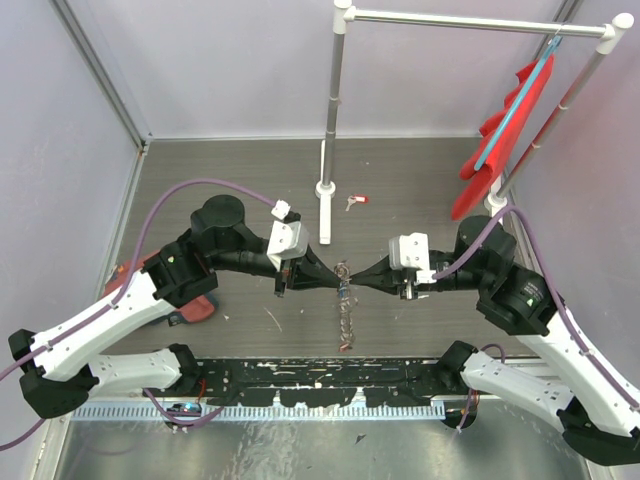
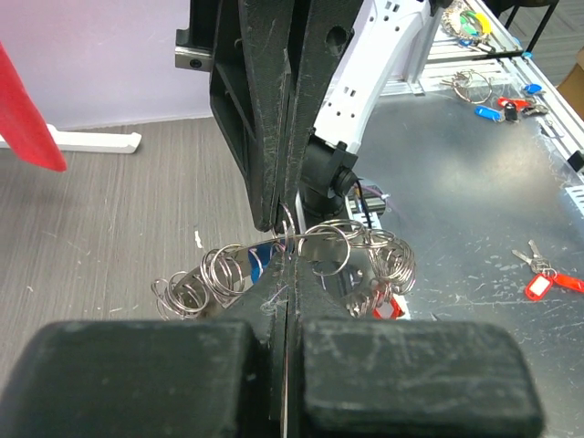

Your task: Put the keys on the keyring

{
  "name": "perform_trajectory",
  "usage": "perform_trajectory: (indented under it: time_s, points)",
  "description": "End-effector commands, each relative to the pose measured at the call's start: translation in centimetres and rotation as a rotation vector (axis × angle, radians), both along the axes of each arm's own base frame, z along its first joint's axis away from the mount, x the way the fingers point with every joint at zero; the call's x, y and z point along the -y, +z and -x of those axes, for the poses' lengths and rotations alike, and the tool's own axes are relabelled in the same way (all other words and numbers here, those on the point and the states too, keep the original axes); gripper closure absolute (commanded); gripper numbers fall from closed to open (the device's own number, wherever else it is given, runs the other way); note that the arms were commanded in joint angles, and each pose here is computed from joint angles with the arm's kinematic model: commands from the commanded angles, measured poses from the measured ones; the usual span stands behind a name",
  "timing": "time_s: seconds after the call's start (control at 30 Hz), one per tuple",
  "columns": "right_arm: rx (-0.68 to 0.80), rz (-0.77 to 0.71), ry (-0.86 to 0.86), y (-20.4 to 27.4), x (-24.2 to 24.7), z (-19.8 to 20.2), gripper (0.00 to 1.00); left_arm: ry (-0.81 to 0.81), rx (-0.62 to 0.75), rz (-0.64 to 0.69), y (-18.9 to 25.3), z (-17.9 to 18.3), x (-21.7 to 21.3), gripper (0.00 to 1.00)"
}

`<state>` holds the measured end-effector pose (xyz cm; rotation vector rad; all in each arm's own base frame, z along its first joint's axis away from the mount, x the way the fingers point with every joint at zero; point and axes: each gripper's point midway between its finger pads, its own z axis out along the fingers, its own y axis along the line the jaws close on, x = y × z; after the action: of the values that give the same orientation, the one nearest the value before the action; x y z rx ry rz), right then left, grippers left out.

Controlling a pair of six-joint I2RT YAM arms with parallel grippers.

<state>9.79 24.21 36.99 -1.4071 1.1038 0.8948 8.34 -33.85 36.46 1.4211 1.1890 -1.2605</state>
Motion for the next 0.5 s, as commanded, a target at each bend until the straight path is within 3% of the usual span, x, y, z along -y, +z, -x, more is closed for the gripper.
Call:
perform_trajectory:
  time_s: [0.0,0.23,0.47]
  points:
    - [0.106,-0.164,-0.053,4.49,-0.13,-0.88,0.99,-0.013,0.020,0.042,1.64,0.52,-0.27,1.00]
    - [0.086,-0.231,-0.123,5.01,0.30,-1.59,0.99,-0.006,0.020,0.046,1.70,0.41,-0.26,0.99]
    - [0.083,-0.254,-0.145,5.17,0.50,-1.79,0.99,-0.007,0.018,0.059,1.97,0.41,-0.12,0.79]
